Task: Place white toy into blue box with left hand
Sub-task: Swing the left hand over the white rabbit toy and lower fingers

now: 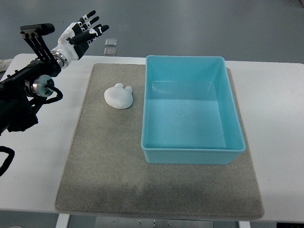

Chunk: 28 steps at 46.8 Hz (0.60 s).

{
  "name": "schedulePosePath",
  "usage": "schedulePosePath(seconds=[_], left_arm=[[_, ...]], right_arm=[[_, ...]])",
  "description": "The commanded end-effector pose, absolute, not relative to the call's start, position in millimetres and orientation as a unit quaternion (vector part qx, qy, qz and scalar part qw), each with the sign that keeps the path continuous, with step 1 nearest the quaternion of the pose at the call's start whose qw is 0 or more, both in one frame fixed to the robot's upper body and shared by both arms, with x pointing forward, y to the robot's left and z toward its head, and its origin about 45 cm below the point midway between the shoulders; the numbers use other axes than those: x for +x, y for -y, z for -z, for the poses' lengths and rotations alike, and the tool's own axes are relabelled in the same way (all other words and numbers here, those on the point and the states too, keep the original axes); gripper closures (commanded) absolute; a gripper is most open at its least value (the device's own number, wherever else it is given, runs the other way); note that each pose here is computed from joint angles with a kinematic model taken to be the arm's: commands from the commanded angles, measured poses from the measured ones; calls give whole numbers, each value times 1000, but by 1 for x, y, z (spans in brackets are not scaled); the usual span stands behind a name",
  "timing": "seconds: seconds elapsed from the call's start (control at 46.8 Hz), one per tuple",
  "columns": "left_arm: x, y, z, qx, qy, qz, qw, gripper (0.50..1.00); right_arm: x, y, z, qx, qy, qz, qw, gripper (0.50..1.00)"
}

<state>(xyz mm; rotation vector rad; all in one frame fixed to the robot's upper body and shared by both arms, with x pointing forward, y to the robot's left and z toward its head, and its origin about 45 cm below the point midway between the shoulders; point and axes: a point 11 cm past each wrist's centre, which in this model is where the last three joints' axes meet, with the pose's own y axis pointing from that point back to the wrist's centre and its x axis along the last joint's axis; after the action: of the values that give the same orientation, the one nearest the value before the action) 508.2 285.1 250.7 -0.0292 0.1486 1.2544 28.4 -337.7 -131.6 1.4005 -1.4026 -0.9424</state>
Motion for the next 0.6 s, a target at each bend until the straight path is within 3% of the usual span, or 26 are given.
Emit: schedulePosePath(seconds=[0.0,0.299,0.577], left_arm=[[505,-279,-249,33,-35,-563,825,510],[494,-262,-268,150,82,-468,867,510],[463,-260,-279,280,179,-330,883,510]], right_arm=[[28,337,132,568,569,382,456,564],[28,337,132,568,569,382,456,564],[28,337,132,568,569,382,456,564]])
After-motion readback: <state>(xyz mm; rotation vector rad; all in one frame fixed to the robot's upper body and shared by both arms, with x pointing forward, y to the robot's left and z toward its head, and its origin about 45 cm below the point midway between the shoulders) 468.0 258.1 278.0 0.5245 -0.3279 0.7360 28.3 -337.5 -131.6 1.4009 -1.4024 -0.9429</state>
